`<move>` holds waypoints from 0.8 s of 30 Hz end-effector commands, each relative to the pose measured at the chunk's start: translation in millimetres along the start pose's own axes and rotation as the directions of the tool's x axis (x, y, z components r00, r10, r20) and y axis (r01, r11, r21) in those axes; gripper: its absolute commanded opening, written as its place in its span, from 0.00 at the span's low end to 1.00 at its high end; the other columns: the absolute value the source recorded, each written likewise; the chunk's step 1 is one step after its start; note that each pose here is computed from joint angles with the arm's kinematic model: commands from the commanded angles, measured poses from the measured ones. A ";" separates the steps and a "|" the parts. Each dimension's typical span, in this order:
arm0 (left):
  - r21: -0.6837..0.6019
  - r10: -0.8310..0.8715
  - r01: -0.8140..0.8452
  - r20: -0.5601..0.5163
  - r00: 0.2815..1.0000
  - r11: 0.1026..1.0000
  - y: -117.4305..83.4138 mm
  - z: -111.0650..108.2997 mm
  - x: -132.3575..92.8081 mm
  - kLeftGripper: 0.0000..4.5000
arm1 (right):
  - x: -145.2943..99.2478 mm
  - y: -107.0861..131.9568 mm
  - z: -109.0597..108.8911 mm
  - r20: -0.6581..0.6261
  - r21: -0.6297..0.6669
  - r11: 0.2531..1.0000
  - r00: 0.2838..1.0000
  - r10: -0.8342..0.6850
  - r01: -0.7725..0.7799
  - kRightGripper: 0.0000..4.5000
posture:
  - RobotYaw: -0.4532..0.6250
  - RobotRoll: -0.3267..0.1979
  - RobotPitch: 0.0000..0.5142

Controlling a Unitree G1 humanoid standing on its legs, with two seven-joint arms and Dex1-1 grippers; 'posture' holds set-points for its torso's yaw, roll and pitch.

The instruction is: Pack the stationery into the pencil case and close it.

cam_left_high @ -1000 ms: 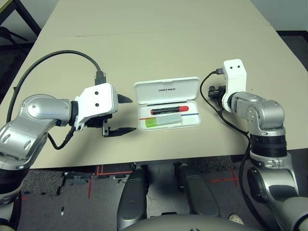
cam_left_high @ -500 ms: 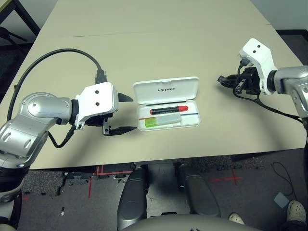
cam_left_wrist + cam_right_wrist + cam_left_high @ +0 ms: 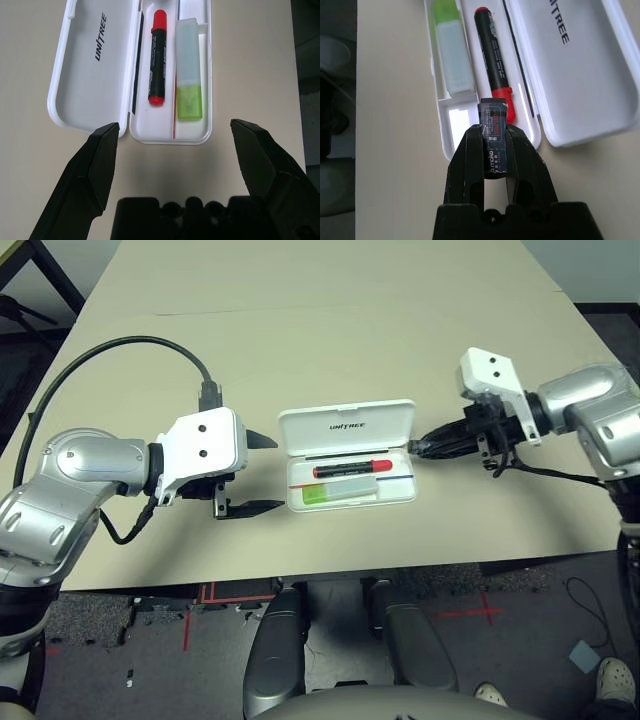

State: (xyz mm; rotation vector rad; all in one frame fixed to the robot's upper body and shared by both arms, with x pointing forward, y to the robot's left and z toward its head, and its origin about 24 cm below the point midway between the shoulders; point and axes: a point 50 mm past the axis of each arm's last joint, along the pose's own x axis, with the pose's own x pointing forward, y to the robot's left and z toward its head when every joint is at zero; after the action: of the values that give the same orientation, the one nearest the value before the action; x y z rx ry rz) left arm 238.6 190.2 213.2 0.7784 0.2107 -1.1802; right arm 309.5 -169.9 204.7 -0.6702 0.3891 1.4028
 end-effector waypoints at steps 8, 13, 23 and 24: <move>-0.012 -0.012 0.012 -0.027 1.000 1.000 -3.2 -2.4 1.1 1.00 | 26.0 17.0 -7.6 -0.031 -0.031 0.992 0.993 0.118 -0.119 0.07 | 0.49 0.62 0.43; -0.012 -0.009 0.009 -0.029 1.000 1.000 -3.5 -2.5 0.8 1.00 | 31.4 19.4 -9.7 -0.037 -0.033 0.991 0.991 0.130 -0.131 0.07 | 0.49 0.62 0.42; -0.013 -0.006 0.006 -0.030 1.000 1.000 -3.8 -3.0 0.4 1.00 | 39.3 21.6 -13.0 -0.066 -0.065 0.989 0.990 0.127 -0.131 0.07 | 0.49 0.62 0.42; -0.013 -0.007 0.006 -0.031 1.000 1.000 -3.8 -3.1 0.3 1.00 | 40.0 21.8 -13.0 -0.065 -0.066 0.989 0.990 0.125 -0.129 0.15 | 0.49 0.62 0.42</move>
State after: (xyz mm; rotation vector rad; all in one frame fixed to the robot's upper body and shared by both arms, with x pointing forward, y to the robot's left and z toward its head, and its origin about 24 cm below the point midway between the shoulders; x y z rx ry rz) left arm 238.3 190.7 211.7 0.7719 0.2255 -1.1738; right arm 299.1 -150.4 170.4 -0.7360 0.4361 1.5051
